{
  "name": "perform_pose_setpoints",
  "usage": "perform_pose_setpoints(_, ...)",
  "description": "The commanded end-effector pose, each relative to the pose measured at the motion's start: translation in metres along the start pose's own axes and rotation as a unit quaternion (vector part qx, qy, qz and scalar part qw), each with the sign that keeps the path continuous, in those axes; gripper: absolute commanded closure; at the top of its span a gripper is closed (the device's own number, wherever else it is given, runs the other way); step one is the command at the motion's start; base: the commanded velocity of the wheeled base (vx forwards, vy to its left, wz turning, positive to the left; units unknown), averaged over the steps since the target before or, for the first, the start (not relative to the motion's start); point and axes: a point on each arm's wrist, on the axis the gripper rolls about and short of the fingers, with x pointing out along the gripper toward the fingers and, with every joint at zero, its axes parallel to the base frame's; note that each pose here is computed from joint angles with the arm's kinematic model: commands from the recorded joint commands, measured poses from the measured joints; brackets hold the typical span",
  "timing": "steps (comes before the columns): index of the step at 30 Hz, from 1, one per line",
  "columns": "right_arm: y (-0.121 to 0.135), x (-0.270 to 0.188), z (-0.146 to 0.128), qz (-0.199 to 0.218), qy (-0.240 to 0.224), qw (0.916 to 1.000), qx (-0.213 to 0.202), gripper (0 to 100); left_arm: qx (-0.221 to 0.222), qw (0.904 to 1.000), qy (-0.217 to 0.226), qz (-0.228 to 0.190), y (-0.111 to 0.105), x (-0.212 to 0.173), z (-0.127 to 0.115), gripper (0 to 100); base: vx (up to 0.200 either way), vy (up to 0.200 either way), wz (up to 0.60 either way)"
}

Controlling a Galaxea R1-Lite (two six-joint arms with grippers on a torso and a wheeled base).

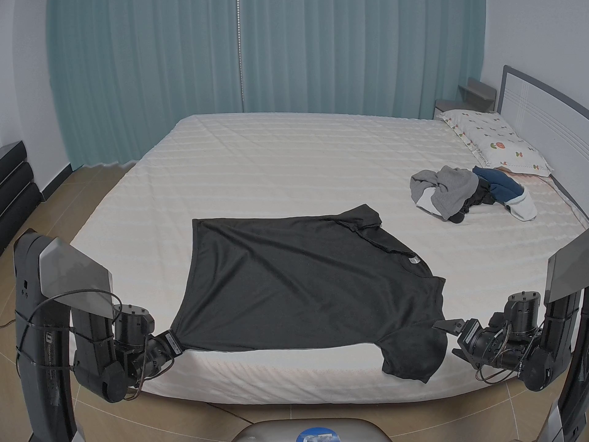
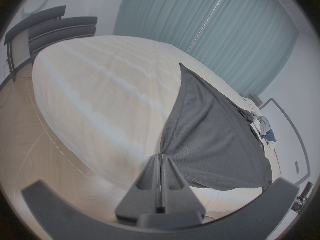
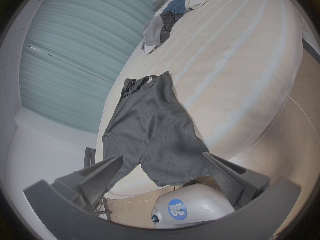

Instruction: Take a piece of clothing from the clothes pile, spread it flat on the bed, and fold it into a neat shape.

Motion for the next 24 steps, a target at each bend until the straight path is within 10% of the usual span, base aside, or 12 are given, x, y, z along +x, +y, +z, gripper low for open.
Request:
perform_pose_setpoints(1,-0.001,0.001,-0.002,-0.003,0.003,1.0,-0.003,0,0.001,0.9997,-0.01,0.022,0.016,-0.008,0.007,100,0.0,0.0,0.0)
perform_pose_setpoints(24,0.0,0.056,-0.012,-0.034,0.004,0.9966,-0.075,0,0.003,0.9995,0.016,0.026,0.033,-0.021,0.006,100,0.0,0.0,0.0)
